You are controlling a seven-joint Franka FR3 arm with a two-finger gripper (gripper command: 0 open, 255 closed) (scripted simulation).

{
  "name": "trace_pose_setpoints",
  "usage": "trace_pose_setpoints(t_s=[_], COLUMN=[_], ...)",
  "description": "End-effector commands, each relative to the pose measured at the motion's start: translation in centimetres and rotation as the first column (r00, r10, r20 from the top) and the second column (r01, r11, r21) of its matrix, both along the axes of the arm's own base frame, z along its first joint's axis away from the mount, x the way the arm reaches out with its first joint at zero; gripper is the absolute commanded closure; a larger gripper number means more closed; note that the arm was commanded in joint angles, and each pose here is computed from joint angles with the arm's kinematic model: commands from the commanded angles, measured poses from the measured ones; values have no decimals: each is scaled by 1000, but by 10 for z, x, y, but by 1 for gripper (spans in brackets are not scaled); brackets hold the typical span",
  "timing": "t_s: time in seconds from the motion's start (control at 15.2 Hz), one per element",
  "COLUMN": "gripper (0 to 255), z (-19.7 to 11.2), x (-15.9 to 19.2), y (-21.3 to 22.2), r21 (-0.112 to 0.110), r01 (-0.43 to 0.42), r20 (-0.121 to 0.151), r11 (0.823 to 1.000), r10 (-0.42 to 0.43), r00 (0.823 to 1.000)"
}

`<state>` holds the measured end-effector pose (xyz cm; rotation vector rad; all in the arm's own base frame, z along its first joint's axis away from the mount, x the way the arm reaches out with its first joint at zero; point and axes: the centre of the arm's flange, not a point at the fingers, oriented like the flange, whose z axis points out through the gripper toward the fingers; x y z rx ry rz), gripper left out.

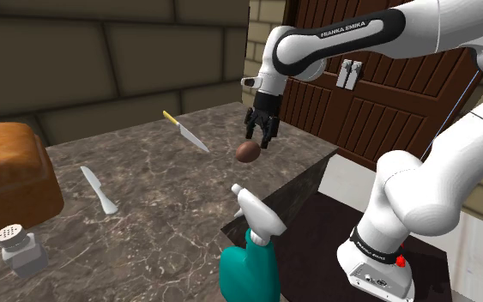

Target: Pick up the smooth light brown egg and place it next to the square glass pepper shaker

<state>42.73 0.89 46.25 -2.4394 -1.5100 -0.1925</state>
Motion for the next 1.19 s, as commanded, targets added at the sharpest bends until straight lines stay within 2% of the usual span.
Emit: trace_pose_setpoints(t_s=[0.0,0.26,0.73,0.79,1.12], gripper=[0,0,0,255,255], z=[-11,-29,-29,-29,-29], x=[1,1,1,1,1], y=[3,9,9,9,9], r21=[3,3,3,3,3], r01=[-7,-7,-7,-7,-7], r20=[1,1,1,1,1], r11=[1000,1000,1000,1000,1000], r10=[7,7,7,7,7], r00=[1000,1000,1000,1000,1000])
